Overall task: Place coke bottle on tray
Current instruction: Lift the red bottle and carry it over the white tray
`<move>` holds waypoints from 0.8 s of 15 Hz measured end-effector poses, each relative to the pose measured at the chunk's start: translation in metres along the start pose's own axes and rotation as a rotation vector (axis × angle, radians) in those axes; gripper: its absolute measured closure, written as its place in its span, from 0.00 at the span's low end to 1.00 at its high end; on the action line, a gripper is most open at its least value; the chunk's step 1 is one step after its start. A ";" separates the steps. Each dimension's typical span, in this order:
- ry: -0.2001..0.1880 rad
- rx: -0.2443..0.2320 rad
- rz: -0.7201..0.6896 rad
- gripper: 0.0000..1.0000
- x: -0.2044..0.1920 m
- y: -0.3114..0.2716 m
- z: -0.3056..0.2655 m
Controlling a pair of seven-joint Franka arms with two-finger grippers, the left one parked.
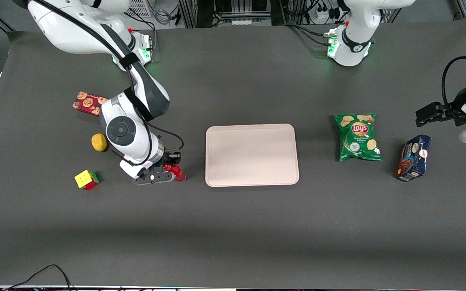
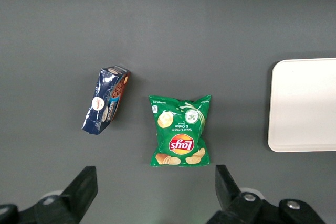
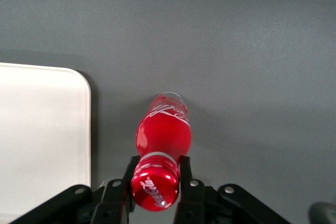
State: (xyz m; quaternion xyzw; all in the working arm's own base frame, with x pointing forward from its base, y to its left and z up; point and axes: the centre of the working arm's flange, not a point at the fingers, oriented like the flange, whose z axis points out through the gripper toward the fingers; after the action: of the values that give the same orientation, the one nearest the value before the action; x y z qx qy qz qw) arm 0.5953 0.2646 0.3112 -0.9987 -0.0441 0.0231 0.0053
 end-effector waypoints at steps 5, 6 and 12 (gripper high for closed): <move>0.028 -0.011 -0.003 0.67 0.000 0.001 -0.024; 0.035 -0.015 -0.001 0.67 -0.002 0.001 -0.038; 0.041 -0.049 -0.003 0.67 -0.025 -0.005 -0.152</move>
State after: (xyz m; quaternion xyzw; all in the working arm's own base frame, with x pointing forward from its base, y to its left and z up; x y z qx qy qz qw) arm 0.5771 0.2662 0.4638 -0.9988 -0.0463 0.0017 -0.0184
